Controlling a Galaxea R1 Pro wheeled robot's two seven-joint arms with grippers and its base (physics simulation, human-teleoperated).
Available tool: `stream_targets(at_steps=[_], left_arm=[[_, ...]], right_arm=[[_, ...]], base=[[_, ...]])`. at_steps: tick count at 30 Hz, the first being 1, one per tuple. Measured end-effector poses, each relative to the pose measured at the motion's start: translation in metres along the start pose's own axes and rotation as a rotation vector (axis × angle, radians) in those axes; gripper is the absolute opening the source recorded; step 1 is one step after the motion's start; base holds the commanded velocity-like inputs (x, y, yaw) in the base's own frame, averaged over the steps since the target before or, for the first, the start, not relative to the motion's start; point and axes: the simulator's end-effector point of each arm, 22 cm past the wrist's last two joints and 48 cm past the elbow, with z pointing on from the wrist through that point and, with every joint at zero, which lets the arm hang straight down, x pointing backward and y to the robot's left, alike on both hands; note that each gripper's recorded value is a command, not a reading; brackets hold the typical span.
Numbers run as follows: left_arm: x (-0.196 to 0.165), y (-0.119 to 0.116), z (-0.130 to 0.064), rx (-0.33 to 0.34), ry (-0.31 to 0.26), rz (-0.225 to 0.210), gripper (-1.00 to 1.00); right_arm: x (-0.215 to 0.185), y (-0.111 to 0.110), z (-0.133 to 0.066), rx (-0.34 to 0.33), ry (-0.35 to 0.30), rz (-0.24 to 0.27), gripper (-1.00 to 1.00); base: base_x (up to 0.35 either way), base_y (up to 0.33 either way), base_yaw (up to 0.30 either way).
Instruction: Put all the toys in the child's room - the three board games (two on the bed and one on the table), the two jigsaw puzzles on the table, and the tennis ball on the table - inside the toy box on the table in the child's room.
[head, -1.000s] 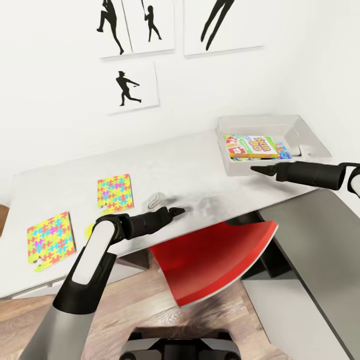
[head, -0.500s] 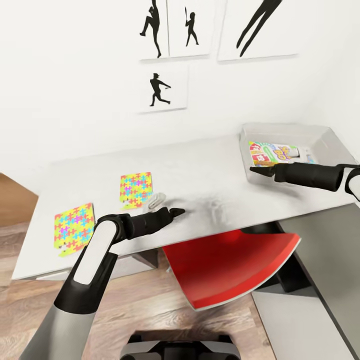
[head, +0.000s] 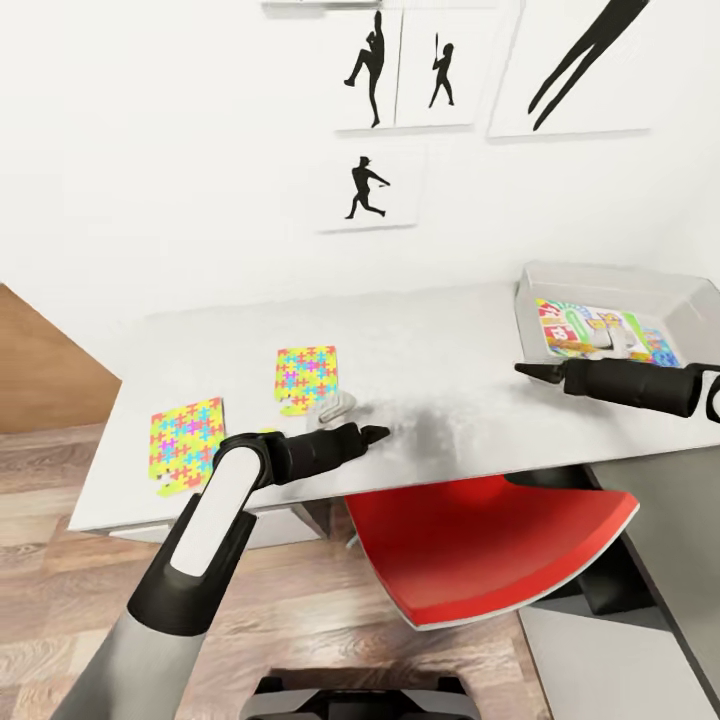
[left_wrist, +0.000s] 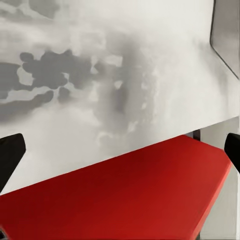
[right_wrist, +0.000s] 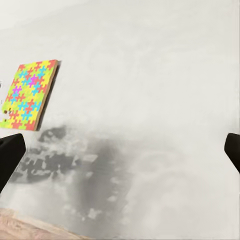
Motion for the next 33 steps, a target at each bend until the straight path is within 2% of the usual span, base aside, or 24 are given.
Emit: stream_targets(at_steps=[2, 8, 16, 23, 33], left_arm=[[0.006, -0.013, 0.003, 0.013, 0.007, 0.019, 1.0], [0.011, -0.031, 0.006, 0.032, 0.005, 0.041, 1.0], [0.011, -0.04, 0.004, 0.038, -0.004, 0.057, 1.0], [0.01, -0.047, 0.001, 0.043, -0.013, 0.063, 1.0], [0.006, -0.054, -0.004, 0.048, -0.032, 0.067, 1.0]], right_arm=[[0.008, -0.014, -0.012, 0.022, 0.004, 0.035, 1.0], [0.01, -0.032, -0.038, 0.045, -0.008, 0.098, 1.0], [0.006, -0.042, -0.06, 0.058, -0.021, 0.135, 1.0], [0.005, -0.04, -0.065, 0.055, -0.031, 0.147, 1.0], [0.004, -0.028, -0.061, 0.027, -0.053, 0.167, 1.0]], base=[[0.0, 0.0, 0.186], [0.0, 0.0, 0.184], [0.0, 0.0, 0.184], [0.0, 0.0, 0.184], [0.0, 0.0, 0.184]])
